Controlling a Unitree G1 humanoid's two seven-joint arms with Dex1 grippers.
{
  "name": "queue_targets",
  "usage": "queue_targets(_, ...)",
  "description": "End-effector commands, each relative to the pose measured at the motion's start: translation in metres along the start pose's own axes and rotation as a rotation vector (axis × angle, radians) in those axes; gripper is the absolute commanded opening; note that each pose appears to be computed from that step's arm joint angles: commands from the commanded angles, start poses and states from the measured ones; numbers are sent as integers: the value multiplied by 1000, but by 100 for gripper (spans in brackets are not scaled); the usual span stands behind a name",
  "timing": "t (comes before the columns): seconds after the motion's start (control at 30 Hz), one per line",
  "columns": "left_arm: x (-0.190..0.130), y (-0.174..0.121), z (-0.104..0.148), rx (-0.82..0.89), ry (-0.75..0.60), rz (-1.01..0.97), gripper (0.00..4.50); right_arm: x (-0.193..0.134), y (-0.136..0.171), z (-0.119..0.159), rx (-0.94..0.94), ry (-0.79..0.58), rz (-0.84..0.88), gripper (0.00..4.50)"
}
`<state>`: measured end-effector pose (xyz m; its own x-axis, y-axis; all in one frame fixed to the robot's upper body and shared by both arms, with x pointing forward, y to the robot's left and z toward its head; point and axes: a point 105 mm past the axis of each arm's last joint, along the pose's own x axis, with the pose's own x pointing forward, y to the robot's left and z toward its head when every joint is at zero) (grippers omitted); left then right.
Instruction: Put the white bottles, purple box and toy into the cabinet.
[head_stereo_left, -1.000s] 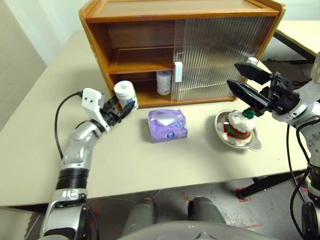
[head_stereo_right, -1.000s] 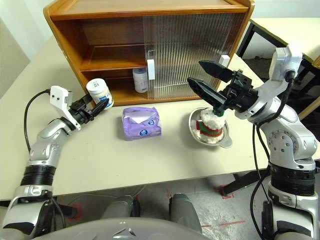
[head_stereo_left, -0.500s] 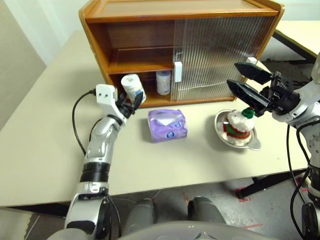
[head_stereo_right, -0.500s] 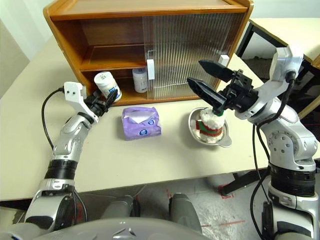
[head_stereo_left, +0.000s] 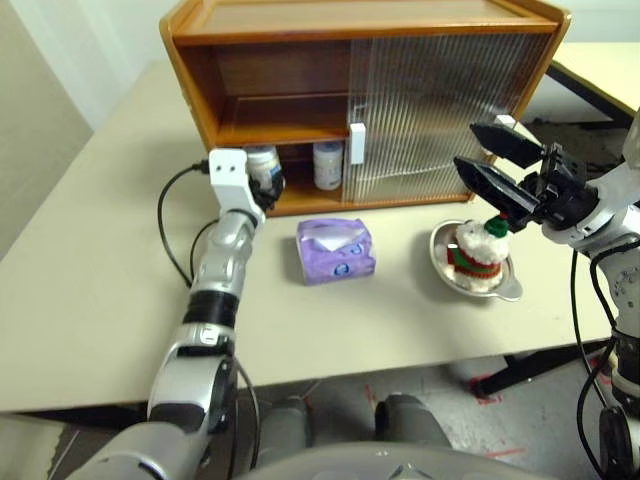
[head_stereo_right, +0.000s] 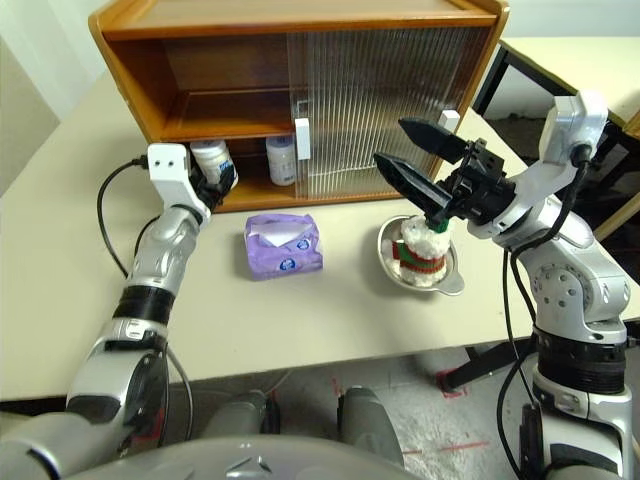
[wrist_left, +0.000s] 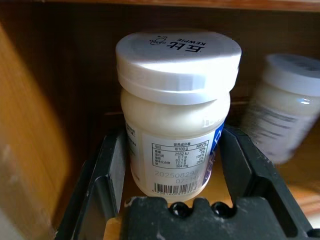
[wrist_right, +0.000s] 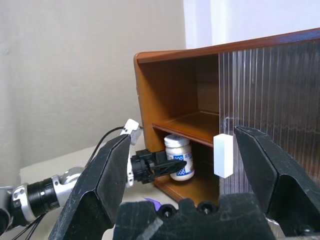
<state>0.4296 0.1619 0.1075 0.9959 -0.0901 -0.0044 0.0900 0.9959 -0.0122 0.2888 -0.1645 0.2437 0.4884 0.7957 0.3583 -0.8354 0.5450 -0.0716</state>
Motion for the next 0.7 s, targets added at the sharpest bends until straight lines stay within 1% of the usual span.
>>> queue_targets(0.03, 9, -4, 6, 21, -14, 39, 306, -1, 1, 3, -22, -12, -5, 450)
queue_targets(0.3, 19, -5, -4, 20, 24, 92, 306, -1, 0, 5, -28, -14, -9, 450)
queue_targets(0.5, 23, -8, -5, 21, 29, 121, 306, -1, 0, 5, -31, -15, -11, 450)
queue_targets(0.7, 26, -15, -8, 19, 39, 111, 306, 0, -1, 6, -35, -15, -8, 450)
